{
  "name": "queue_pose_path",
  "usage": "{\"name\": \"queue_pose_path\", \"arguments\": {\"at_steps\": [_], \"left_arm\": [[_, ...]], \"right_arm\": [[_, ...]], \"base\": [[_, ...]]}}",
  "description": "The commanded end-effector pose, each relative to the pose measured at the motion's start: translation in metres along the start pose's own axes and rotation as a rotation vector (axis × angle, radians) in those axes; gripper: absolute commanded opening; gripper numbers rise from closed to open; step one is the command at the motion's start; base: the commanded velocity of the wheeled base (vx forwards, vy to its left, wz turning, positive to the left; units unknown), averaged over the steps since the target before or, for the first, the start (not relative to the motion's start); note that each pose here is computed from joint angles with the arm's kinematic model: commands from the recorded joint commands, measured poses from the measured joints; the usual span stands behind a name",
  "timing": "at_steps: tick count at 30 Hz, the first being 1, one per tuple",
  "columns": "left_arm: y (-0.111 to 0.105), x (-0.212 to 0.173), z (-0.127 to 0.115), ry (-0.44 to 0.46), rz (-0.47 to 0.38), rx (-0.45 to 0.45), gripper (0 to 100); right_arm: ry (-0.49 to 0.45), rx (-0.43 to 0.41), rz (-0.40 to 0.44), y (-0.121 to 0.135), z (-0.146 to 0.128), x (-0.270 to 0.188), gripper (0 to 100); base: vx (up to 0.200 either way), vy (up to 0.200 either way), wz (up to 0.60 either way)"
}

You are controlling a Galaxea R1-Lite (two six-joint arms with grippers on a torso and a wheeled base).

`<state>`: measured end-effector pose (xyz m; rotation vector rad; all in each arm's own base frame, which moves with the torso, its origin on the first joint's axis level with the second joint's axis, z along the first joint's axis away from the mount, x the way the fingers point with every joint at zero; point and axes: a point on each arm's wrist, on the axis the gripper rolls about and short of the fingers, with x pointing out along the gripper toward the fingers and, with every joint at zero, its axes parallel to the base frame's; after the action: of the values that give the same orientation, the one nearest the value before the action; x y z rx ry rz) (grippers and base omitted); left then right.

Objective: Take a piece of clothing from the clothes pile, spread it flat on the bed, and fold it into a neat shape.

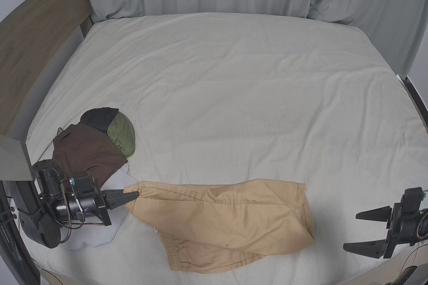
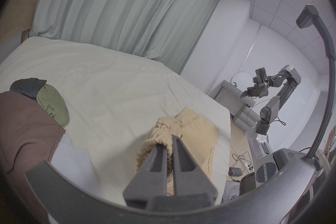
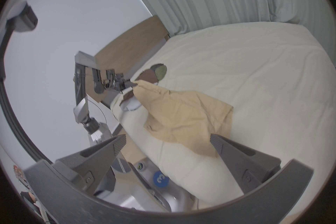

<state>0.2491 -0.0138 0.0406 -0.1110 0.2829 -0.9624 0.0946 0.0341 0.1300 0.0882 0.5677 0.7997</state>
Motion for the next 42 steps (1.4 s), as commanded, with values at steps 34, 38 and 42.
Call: {"name": "queue_pose_path", "arguments": {"at_steps": [34, 38, 42], "left_arm": [[0.005, -0.002, -0.001, -0.001, 0.02, 0.006, 0], [0.004, -0.002, -0.001, -0.001, 0.02, 0.006, 0], [0.005, -0.001, -0.003, 0.003, 0.02, 0.0, 0]], "right_arm": [[-0.006, 0.469, -0.014, -0.077, 0.024, 0.08, 100], [0.018, 0.489, -0.06, -0.084, 0.017, 0.091, 100], [0.041, 0.532, -0.077, -0.091, 0.003, 0.104, 100]], "base": [[0.0, 0.0, 0.0], [0.0, 0.0, 0.0], [0.0, 0.0, 0.0]]}}
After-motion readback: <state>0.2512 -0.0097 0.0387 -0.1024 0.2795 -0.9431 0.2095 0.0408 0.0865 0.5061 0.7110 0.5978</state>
